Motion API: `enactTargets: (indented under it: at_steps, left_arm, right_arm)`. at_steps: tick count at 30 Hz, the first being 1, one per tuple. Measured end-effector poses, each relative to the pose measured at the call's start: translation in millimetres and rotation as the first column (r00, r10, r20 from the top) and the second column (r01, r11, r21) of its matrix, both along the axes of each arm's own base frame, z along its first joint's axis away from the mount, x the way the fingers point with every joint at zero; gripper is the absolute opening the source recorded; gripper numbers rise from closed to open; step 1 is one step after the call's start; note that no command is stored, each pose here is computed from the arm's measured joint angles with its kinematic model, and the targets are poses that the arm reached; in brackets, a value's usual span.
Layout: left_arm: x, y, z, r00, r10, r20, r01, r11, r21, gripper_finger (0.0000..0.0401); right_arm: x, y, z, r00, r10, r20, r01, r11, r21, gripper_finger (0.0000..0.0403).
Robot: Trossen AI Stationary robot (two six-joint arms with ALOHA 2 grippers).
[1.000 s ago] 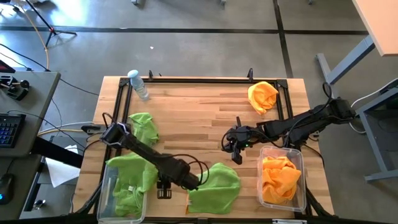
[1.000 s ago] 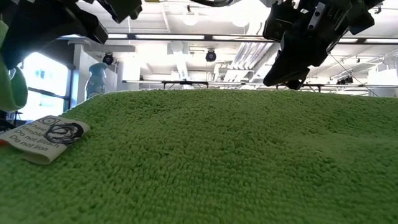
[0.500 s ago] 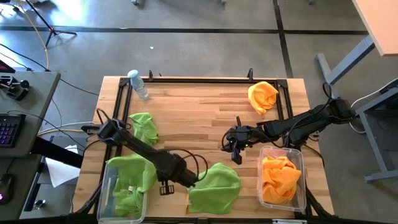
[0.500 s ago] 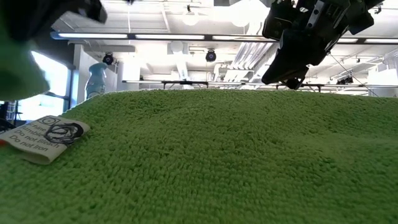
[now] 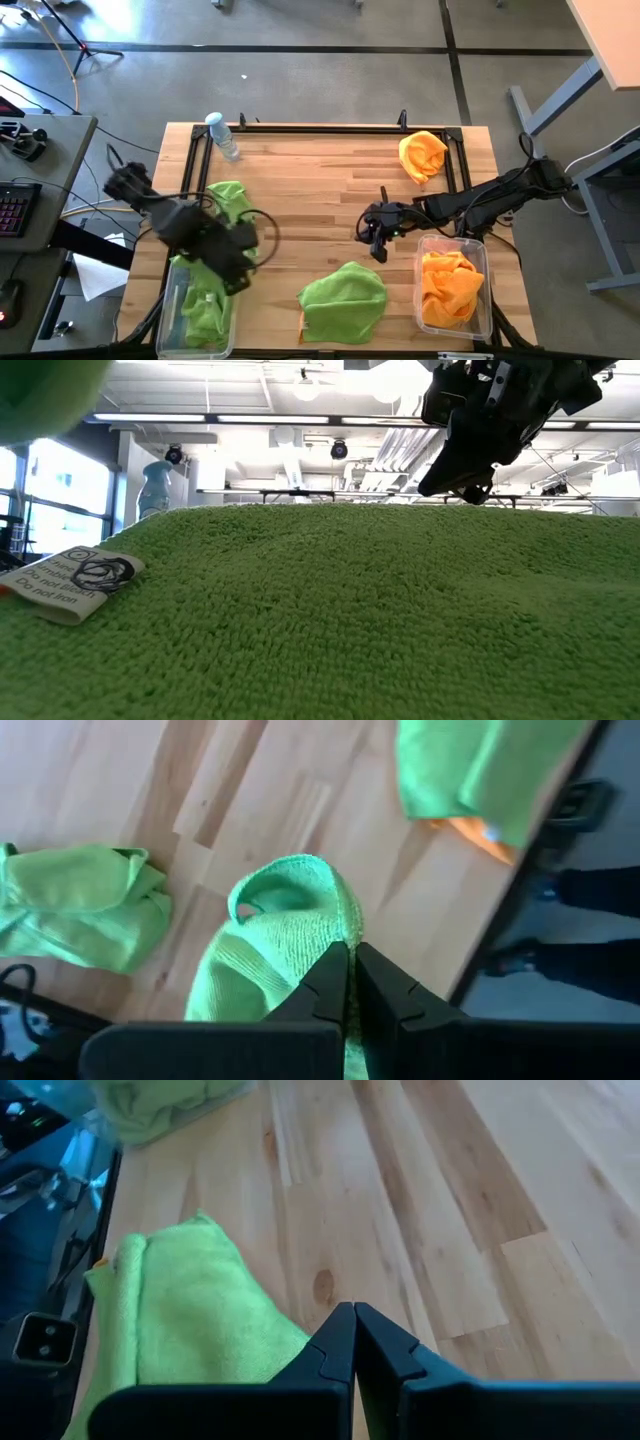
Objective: Sort microfiber towel by color & place in baskets
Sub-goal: Put the green towel into the left transparent bin
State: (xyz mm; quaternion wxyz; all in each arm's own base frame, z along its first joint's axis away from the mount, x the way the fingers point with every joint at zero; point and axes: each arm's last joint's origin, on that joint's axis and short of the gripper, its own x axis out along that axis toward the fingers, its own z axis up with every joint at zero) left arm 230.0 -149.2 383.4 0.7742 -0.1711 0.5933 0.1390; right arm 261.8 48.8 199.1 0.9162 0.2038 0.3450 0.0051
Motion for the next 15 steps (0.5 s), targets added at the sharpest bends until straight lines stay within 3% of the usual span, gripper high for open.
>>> enactTargets:
  at_steps: [6,11,15]
  left_arm:
    - [-37.1,-18.1,15.8,0.999,-0.052,-0.004,0.051,0.989,-0.136,0.0]
    - [-63.6,-47.2,14.3,0.983,-0.093,-0.158,0.044,0.956,-0.29,0.0]
    - [-84.2,-78.1,9.3,0.937,-0.179,-0.301,0.043,0.912,-0.407,0.0]
  right_arm:
    - [2.4,-1.7,2.7,0.994,-0.109,0.031,0.108,0.994,0.029,0.0]
    - [5.7,-2.9,7.3,0.979,-0.185,0.088,0.181,0.982,0.053,0.0]
    - [6.9,-3.7,9.2,0.965,-0.239,0.109,0.232,0.97,0.077,0.0]
